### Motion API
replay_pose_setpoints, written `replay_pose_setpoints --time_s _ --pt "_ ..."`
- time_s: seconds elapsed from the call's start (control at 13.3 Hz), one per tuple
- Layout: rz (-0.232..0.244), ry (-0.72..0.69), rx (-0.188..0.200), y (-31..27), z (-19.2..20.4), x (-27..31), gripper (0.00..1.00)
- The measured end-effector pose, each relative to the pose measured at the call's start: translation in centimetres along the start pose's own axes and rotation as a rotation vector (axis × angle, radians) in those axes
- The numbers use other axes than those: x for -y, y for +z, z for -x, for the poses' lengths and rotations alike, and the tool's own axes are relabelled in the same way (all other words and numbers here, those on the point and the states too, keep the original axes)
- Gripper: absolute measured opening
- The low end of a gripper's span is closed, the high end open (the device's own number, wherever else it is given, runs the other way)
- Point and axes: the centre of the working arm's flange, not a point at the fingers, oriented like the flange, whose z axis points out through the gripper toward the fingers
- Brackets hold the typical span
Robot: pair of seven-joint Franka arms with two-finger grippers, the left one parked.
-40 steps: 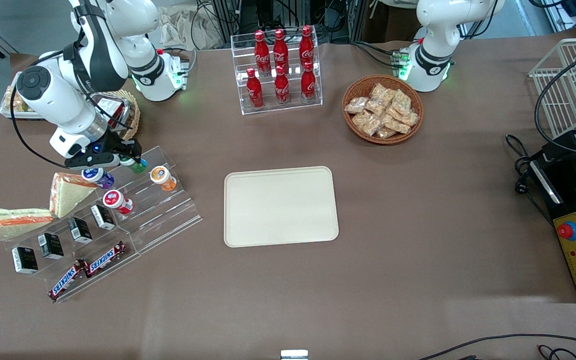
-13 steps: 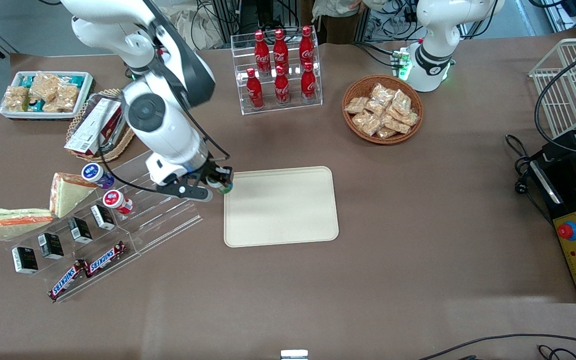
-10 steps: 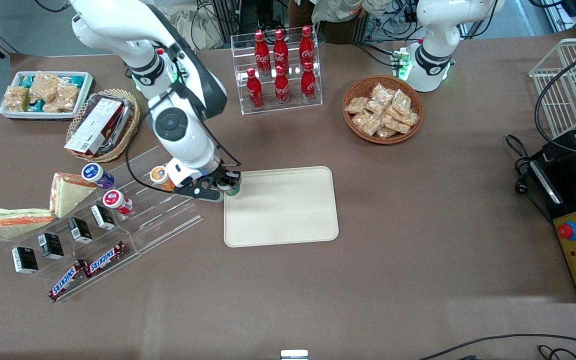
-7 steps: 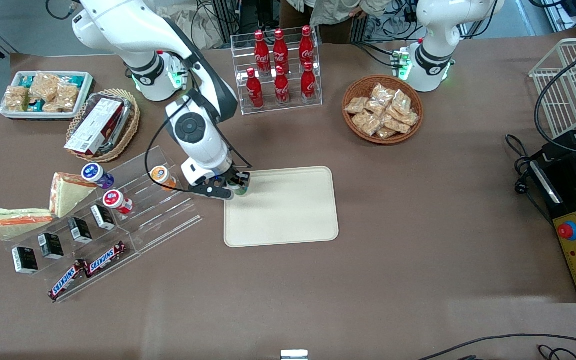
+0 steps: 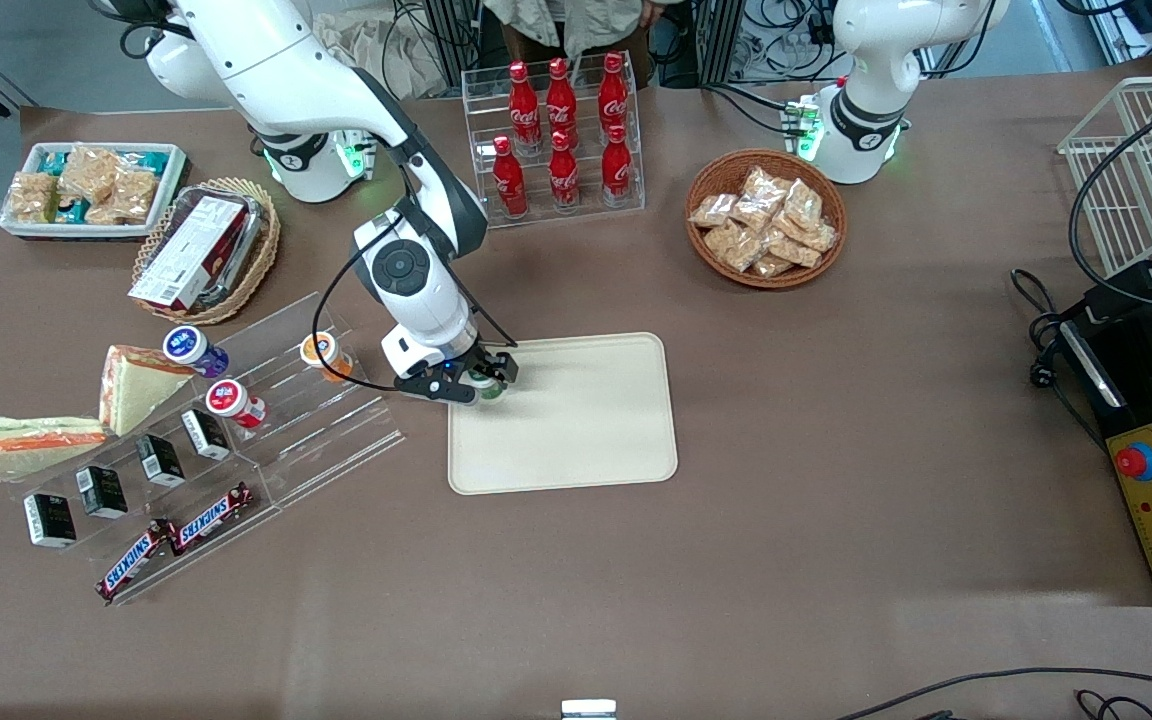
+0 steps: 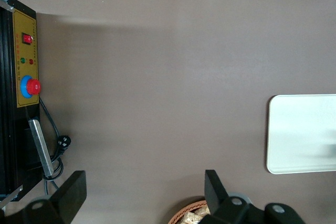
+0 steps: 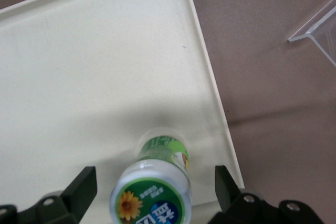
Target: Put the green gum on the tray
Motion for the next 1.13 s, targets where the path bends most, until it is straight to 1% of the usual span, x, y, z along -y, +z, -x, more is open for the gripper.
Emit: replay_pose_setpoints --time_s 0.23,0.38,0.45,0.6,0.68,0.75,0.83,0.9,1.05,1.13 --pt "-0.003 0.000 -0.002 -0.2 -0.1 0.1 1.00" --pt "-0.007 -0.002 -0.003 -1.3 -0.4 0.7 1.00" --pt "0.008 -0.006 0.019 -3.0 -0.8 1.4 1.00" --pt "0.039 -0.021 0.073 -9.7 -1.8 3.6 1.00" --pt "0.045 -0.030 0.091 -14.3 -2.2 4.6 1.00" --pt "0.050 -0.043 0.097 -19.2 -2.5 5.3 1.00" --pt "0.057 -0.060 0.092 -23.8 -2.6 5.7 1.00" --pt "0.063 -0.084 0.077 -27.6 -2.6 5.6 1.00" --pt "0.041 -0.132 0.030 -33.0 -3.3 4.3 1.00" --pt "0.028 -0.160 0.011 -34.9 -4.7 2.3 1.00"
